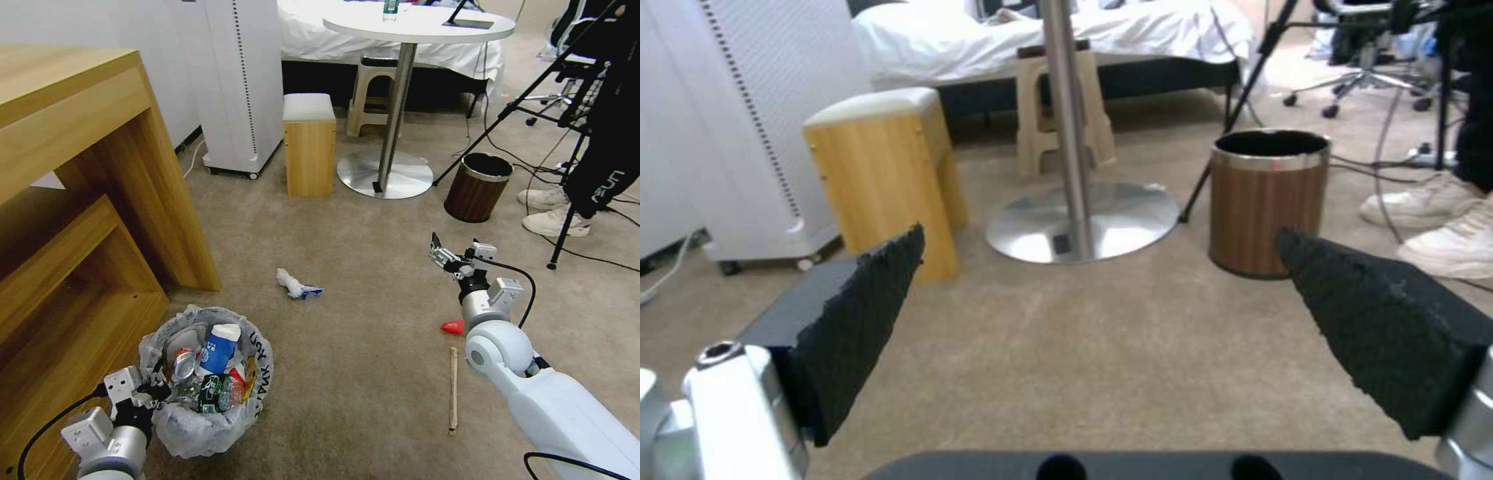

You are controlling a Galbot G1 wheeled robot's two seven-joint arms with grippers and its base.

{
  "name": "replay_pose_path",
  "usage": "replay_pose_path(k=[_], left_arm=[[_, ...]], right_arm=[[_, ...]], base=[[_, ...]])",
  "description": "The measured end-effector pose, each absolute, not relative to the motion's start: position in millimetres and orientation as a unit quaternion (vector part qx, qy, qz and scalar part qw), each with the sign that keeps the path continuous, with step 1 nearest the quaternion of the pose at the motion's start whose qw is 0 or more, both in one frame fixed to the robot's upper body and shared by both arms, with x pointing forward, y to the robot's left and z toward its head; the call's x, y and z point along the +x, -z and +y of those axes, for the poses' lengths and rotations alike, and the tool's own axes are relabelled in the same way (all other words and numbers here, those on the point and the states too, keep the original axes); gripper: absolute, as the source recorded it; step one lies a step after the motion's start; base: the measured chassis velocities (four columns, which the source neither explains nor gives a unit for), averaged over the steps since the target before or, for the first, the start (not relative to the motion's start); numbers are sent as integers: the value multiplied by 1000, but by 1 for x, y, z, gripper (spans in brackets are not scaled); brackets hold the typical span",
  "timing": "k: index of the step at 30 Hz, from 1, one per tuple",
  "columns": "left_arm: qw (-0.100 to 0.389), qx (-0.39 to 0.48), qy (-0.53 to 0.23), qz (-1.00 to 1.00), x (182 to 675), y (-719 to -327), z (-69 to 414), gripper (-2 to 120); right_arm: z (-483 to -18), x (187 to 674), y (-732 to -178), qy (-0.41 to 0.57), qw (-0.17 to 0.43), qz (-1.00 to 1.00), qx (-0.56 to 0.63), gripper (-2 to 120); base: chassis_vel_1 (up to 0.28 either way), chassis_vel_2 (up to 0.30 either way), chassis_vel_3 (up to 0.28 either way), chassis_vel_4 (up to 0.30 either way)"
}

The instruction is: Pick up the trash bin and place the garbage on the floor into it.

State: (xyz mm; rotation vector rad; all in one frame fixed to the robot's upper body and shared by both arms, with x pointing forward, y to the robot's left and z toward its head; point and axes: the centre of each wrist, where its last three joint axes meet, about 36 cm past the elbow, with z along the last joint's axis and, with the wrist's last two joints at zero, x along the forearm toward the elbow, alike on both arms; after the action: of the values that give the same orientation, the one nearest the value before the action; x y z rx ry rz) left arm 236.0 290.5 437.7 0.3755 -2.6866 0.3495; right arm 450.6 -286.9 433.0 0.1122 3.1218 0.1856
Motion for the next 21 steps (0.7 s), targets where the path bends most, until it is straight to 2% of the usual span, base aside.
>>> replay_pose_path(k=[14,21], left_arm=[[200,134,-124,-963,237,-439,292,1],[199,136,-126,-962,239,-437,293,1]], right_arm=[[-285,453,-432,-59,8,998,35,100],[-286,453,-429,-56,4,998,37,100]], base=[[-51,-57,-56,-56],[0,0,0,0]])
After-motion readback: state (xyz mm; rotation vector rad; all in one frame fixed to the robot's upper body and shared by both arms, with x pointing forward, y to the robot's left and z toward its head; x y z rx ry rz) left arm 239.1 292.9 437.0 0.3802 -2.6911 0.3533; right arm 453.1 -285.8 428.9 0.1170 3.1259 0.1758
